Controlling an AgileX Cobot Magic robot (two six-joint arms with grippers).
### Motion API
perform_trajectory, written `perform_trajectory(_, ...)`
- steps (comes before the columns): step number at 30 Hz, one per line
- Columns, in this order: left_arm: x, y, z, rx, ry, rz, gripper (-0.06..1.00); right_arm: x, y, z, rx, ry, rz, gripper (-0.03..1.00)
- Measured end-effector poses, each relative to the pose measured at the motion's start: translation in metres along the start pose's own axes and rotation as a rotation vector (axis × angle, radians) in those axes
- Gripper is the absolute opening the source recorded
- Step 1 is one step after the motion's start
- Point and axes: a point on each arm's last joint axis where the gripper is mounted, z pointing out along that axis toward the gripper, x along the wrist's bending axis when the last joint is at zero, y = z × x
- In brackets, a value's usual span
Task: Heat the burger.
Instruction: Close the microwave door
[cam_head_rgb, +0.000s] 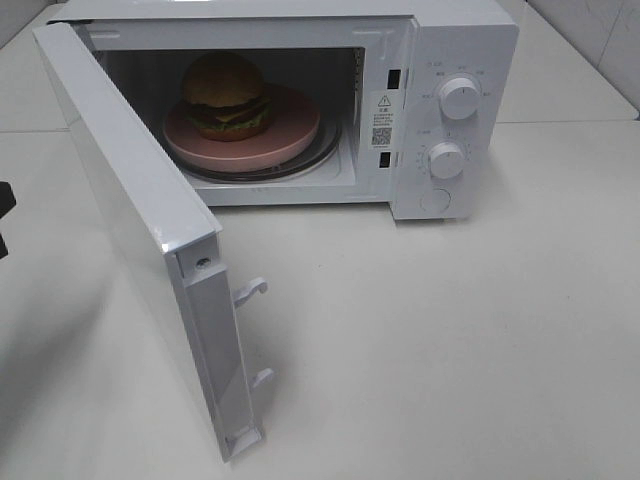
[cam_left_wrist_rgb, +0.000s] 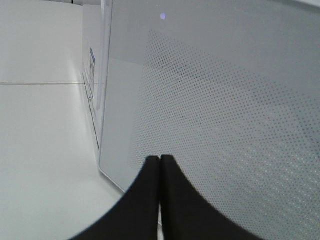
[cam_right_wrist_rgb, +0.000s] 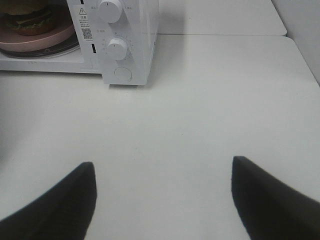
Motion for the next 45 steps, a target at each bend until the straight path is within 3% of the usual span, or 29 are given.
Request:
perform_trajectory(13,0.003,-0.005,0.009,-0.001,-0.017,0.004,0.00,0.000,0.000,0.000,0.000,0.000,0.000,0.74)
perform_trajectory(18,-0.012,-0.010,0.015,0.018,-0.066,0.052,0.00,0.000,0.000,0.000,0.000,0.000,0.000,0.74)
perform_trajectory(26,-0.018,-0.016,0.025,0.034,-0.055,0.061,0.00,0.000,0.000,0.000,0.000,0.000,0.000,0.74)
perform_trajectory(31,-0.029,-0.017,0.048,0.038,-0.109,0.070,0.00,0.000,0.000,0.000,0.000,0.000,0.000,0.74)
perform_trajectory(45,-0.033,-0.019,0.063,0.061,-0.117,0.074,0.00,0.000,0.000,0.000,0.000,-0.001,0.000,0.74)
